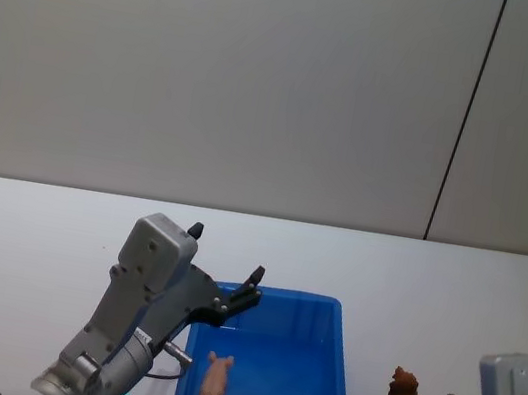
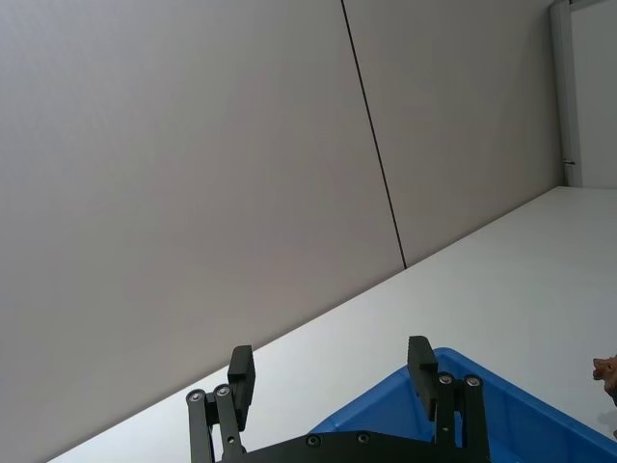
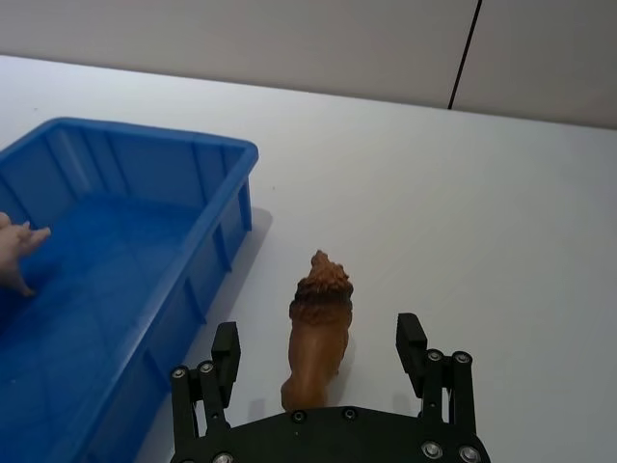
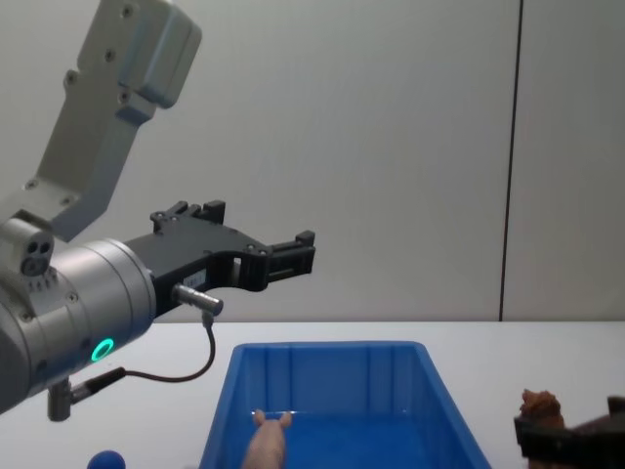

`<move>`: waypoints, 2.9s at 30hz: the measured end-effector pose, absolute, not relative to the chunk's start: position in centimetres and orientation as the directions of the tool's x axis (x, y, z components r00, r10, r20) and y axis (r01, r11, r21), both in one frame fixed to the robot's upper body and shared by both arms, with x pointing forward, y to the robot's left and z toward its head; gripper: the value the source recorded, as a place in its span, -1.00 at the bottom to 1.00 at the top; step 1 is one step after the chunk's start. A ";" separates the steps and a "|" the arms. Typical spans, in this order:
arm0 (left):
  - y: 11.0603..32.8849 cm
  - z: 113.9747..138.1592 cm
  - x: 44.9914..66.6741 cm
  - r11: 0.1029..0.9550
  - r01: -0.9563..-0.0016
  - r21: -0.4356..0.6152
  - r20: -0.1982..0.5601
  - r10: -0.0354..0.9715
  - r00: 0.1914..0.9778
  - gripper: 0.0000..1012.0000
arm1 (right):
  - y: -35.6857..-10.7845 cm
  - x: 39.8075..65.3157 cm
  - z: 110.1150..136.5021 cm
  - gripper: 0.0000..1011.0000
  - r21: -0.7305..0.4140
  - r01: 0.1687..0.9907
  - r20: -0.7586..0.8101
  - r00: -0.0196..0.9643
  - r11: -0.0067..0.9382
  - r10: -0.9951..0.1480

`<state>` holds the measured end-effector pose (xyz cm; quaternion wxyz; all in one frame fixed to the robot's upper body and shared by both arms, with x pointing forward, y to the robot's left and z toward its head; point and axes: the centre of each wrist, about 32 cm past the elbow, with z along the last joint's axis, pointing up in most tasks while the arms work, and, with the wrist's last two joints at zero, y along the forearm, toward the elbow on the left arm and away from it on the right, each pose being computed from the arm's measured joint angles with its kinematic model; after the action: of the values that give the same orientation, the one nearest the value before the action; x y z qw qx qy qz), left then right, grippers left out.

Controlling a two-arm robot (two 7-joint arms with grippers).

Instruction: Pick up the two dolls from the table and place them into the box.

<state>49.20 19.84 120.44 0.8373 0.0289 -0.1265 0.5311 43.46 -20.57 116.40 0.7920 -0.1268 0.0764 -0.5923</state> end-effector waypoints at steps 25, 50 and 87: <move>19.8 120.4 49.2 0.434 -0.897 -0.086 0.242 0.882 0.404 0.98 | -20.0 43.7 113.2 0.06 -0.392 0.881 -0.013 0.285 0.267 -0.958; 19.8 120.4 49.2 0.434 -0.897 -0.086 0.242 0.882 0.404 0.98 | -20.6 43.1 115.0 -0.53 -0.218 0.936 0.087 0.302 0.278 -0.949; 19.8 120.4 49.2 0.434 -0.897 -0.086 0.242 0.882 0.404 0.98 | -17.0 49.5 117.5 0.29 -0.060 0.754 -0.031 0.653 0.654 -0.756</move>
<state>49.20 19.84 120.44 0.8373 0.0289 -0.1265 0.5311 49.45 -17.01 117.53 0.9090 -0.0207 0.0267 -0.4154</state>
